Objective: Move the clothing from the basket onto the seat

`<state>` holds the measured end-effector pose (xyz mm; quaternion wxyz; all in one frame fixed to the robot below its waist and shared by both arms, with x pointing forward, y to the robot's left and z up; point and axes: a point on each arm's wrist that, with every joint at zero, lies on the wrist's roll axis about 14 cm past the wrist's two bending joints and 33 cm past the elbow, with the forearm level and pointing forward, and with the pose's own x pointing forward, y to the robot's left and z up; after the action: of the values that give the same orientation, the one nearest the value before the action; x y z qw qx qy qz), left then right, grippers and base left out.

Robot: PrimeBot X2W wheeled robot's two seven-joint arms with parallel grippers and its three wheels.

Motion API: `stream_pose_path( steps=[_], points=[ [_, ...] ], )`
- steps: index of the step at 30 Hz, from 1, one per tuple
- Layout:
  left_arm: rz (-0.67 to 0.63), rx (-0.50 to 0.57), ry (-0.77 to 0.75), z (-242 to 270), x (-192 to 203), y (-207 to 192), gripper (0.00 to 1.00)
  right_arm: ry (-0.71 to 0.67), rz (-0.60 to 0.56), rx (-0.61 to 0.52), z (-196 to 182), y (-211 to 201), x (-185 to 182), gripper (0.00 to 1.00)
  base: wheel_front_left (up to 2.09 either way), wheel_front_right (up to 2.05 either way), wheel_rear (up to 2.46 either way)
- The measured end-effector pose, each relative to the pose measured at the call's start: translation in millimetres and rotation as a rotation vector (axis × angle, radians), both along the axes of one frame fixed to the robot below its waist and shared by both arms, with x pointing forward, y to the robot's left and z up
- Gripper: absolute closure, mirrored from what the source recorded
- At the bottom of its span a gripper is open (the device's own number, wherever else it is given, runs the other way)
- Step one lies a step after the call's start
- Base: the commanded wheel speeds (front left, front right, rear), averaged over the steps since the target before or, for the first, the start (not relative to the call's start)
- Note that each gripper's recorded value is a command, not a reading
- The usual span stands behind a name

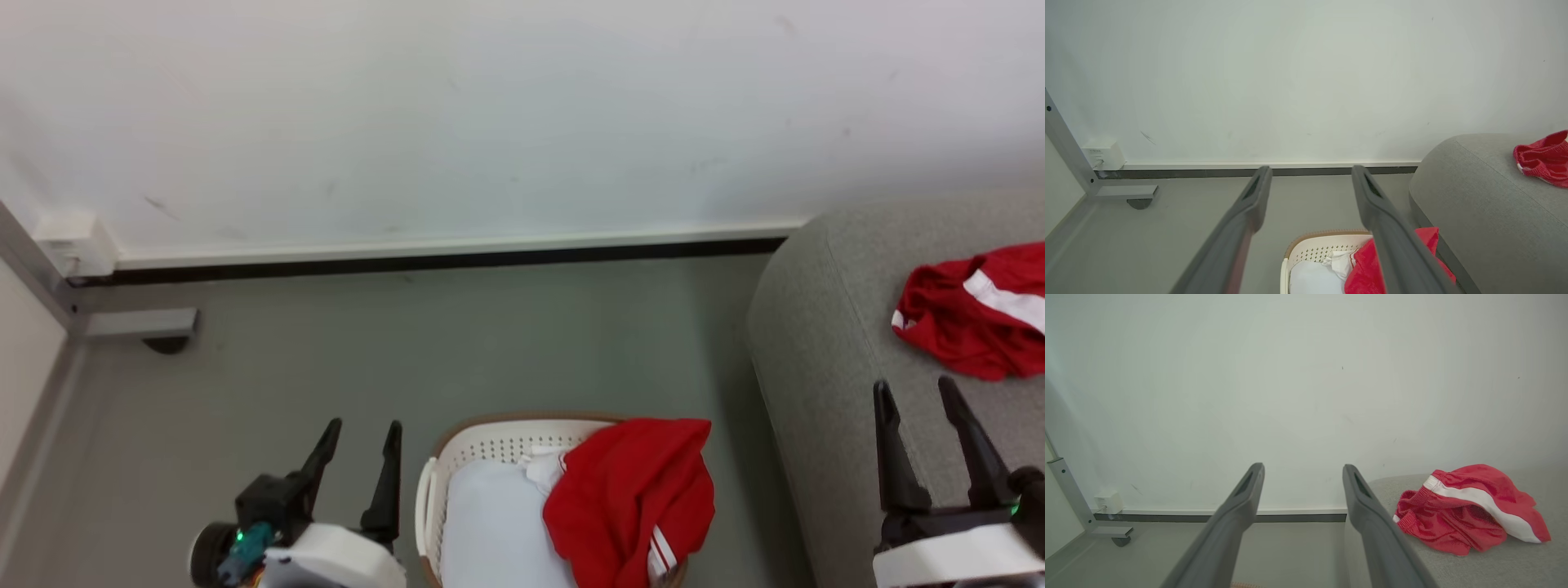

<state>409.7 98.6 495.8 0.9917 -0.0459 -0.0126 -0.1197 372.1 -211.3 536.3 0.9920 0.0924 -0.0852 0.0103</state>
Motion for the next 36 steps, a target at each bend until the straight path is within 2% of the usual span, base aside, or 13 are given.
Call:
stream_pose_path(
  steps=[10,19,27,36],
  points=[
    [-0.168,0.018,0.033,-20.2,55.1,-54.8,0.00,-0.036,-0.067,-0.008,10.9,-23.2,39.2,0.00,0.00,0.00,0.00],
    [-0.373,0.031,0.205,-97.6,85.6,-119.2,0.00,-0.032,-0.148,-0.036,1.0,-49.3,75.0,0.00,0.00,0.00,0.00],
    [-0.558,0.101,0.356,-168.2,86.6,-171.2,0.00,-0.027,-0.203,-0.075,-7.4,-68.0,95.6,0.00,0.00,0.00,0.00],
    [-0.723,0.138,0.482,-222.1,77.2,-219.4,0.00,-0.047,-0.258,-0.135,-3.1,-89.8,104.2,0.00,0.00,0.00,0.00]
  ],
)
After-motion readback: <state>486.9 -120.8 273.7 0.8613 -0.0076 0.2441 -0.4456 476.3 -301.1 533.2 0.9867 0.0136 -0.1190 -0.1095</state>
